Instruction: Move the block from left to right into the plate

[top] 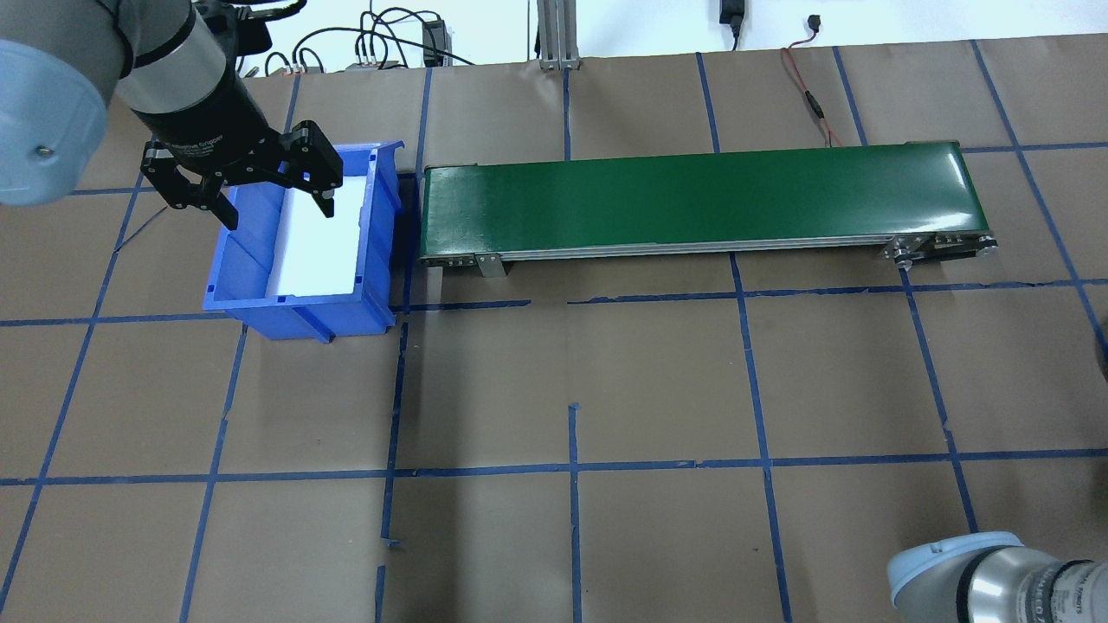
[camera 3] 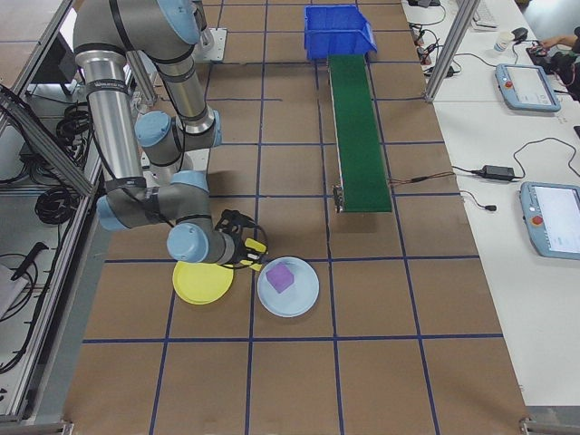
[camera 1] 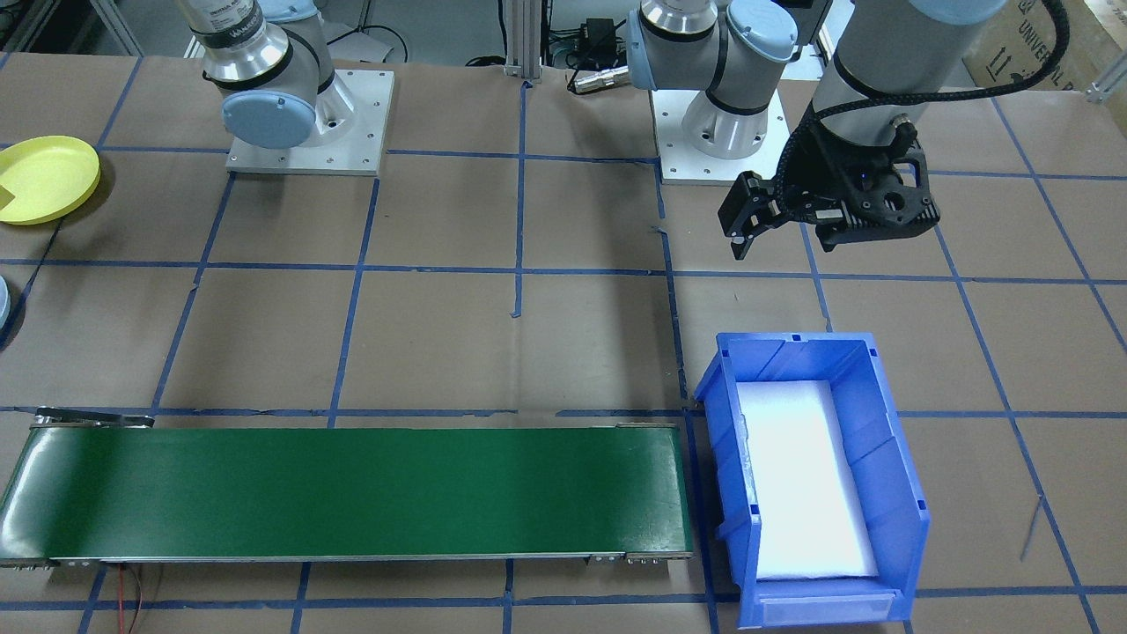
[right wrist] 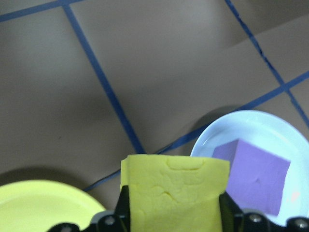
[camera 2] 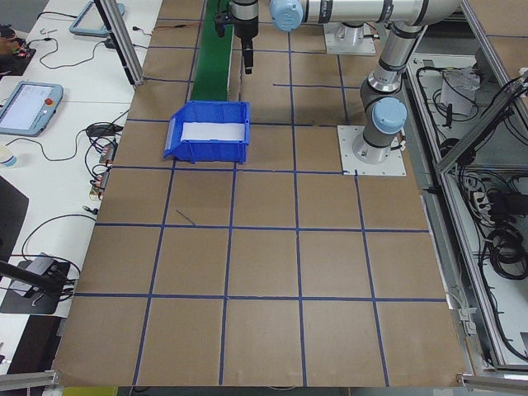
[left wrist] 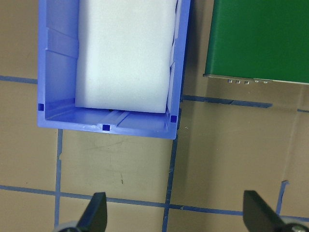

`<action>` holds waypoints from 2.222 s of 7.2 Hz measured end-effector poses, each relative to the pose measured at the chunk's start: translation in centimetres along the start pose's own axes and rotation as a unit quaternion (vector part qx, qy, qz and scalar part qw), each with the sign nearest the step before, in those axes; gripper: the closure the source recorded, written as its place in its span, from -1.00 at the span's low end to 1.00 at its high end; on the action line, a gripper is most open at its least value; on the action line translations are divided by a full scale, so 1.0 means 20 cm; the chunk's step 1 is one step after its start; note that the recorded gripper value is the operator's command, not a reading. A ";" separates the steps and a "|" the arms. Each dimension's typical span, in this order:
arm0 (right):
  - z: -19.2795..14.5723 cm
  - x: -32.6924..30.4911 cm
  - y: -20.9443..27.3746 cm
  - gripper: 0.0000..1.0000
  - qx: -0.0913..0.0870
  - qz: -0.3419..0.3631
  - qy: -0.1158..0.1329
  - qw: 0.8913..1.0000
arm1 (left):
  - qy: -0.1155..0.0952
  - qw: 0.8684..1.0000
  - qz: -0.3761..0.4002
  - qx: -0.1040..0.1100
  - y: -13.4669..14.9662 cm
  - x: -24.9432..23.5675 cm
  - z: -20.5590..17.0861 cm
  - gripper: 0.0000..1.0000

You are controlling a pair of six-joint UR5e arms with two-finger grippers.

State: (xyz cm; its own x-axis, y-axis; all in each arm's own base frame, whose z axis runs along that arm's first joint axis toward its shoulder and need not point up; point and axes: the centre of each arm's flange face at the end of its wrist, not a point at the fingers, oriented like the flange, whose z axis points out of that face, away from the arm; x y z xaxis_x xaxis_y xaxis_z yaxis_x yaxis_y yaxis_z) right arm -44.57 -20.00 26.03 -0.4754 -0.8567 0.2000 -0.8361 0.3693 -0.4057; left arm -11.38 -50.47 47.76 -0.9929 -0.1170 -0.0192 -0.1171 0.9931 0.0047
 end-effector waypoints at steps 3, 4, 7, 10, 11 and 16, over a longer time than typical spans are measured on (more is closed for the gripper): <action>0.05 -0.15 0.07 -0.14 0.018 0.039 -0.004 0.999 | 0.000 1.000 0.001 0.001 0.00 0.00 0.00 -1.00; 0.06 -0.16 0.07 -0.84 0.020 0.056 -0.006 0.998 | 0.001 1.000 0.001 0.001 0.00 0.01 -0.01 -1.00; 0.08 -0.17 0.07 -0.99 0.022 0.070 -0.007 0.997 | 0.001 1.000 0.001 0.003 0.00 0.01 -0.01 -1.00; 0.08 -0.16 0.09 -0.99 0.022 0.074 -0.007 0.997 | 0.001 1.000 0.002 0.004 0.00 0.01 -0.02 -1.00; 0.07 -0.16 0.08 -0.99 0.019 0.084 -0.005 0.996 | 0.001 1.000 0.002 0.004 0.00 0.01 -0.01 -1.00; 0.04 0.47 -0.73 -1.00 -0.051 0.171 -0.016 0.984 | 0.001 1.000 0.002 0.002 0.00 0.01 -0.01 -1.00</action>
State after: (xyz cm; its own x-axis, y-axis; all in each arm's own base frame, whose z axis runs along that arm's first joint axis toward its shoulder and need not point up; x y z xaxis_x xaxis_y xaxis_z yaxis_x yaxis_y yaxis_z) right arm -36.61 -33.85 33.08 -0.7257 -0.6869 0.0385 -0.6532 0.6704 -0.3519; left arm -11.61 -50.54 47.95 -0.9934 -0.1137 -0.0171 -0.1138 0.9935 -0.0003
